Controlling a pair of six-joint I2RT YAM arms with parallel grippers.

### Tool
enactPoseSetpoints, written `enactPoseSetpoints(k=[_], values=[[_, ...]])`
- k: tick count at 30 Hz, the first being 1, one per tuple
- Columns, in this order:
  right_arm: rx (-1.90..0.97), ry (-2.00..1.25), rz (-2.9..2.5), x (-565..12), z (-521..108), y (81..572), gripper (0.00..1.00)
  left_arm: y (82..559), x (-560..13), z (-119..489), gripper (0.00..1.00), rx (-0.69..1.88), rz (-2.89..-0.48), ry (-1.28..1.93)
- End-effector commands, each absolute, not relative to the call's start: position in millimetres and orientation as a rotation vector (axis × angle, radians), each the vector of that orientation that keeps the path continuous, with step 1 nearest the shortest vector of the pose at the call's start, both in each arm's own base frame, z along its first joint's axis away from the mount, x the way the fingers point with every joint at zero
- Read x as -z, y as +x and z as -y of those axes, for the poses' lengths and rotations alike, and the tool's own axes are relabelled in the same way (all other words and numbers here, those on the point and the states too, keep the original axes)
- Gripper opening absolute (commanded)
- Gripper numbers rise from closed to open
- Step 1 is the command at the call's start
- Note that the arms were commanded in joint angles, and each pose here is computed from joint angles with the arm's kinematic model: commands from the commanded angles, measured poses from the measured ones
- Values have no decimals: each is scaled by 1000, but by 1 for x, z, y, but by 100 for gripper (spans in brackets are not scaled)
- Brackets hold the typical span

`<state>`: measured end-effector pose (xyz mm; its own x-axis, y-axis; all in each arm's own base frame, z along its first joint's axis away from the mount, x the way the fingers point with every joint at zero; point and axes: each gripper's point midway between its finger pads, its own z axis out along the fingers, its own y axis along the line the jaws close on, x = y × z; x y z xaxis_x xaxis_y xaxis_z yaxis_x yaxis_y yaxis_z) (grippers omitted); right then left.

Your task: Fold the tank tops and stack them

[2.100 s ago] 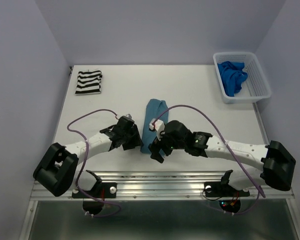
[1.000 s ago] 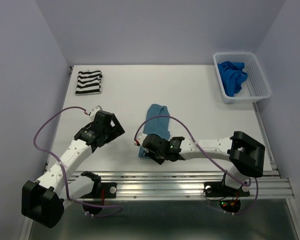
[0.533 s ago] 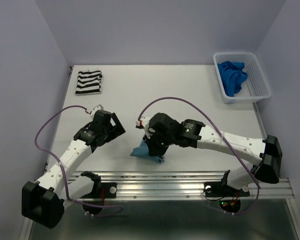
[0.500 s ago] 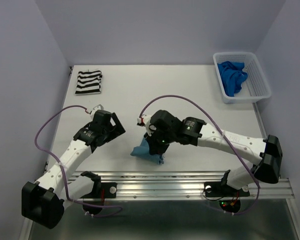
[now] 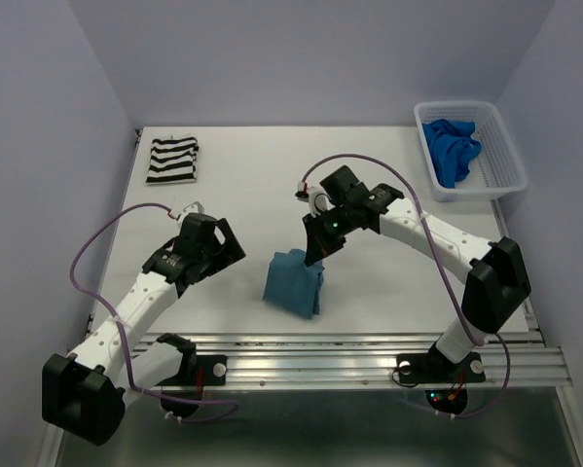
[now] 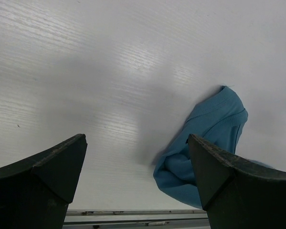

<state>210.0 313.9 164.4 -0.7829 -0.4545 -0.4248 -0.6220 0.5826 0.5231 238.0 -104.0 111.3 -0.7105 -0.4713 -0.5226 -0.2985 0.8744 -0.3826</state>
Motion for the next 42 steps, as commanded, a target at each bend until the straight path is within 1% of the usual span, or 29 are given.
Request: enactPoseSetpoints(k=[1, 6, 10, 13, 16, 17, 23, 25, 28, 29, 30, 31, 33, 34, 36, 37, 38, 39, 40, 42], values=[[-1128, -881, -2486, -186, -318, 236, 4, 243, -113, 106, 99, 373, -2397, -519], [-1230, -896, -2481, -172, -323, 250, 7, 243, -110, 108, 99, 375, -2415, -508], [-1181, -915, -2538, -138, -318, 263, 15, 243, -110, 112, 99, 404, -2417, -485], [-1190, -972, -2524, -125, -323, 269, 14, 241, -109, 118, 99, 448, -2422, -465], [-1132, -1023, -2482, -119, -324, 288, 15, 241, -110, 120, 99, 463, -2423, -447], [-1084, -999, -2493, -115, -321, 299, 15, 240, -111, 124, 99, 489, -2428, -434], [-1040, -961, -2542, -97, -313, 311, 15, 240, -109, 133, 99, 546, -2433, -393], [-1031, -947, -2535, -99, -311, 318, 15, 241, -109, 135, 99, 558, -2434, -382], [-1026, -936, -2519, -103, -312, 327, 18, 244, -110, 141, 99, 590, -2435, -358], [-1024, -934, -2528, -98, -313, 328, 23, 244, -111, 143, 99, 602, -2436, -349], [-1014, -930, -2535, -97, -313, 331, 26, 246, -111, 144, 99, 610, -2433, -346], [-995, -920, -2539, -96, -313, 335, 34, 247, -112, 146, 99, 617, -2432, -341], [-933, -888, -2540, -99, -312, 346, 40, 248, -115, 149, 99, 634, -2429, -326], [-912, -861, -2534, -104, -308, 354, 53, 250, -119, 150, 99, 642, -2421, -318], [-837, -828, -2501, -119, -305, 366, 62, 250, -124, 154, 99, 662, -2410, -291], [-812, -817, -2458, -136, -303, 368, 68, 251, -129, 157, 99, 679, -2395, -276], [-784, -804, -2428, -142, -300, 371, 99, 251, -135, 164, 99, 716, -2382, -243], [-785, -786, -2404, -150, -299, 370, 100, 250, -139, 169, 99, 736, -2373, -224], [-803, -756, -2352, -174, -298, 365, 100, 249, -142, 173, 99, 760, -2361, -206], [-878, -714, -2286, -192, -303, 357, 100, 245, -150, 190, 99, 825, -2337, -149]])
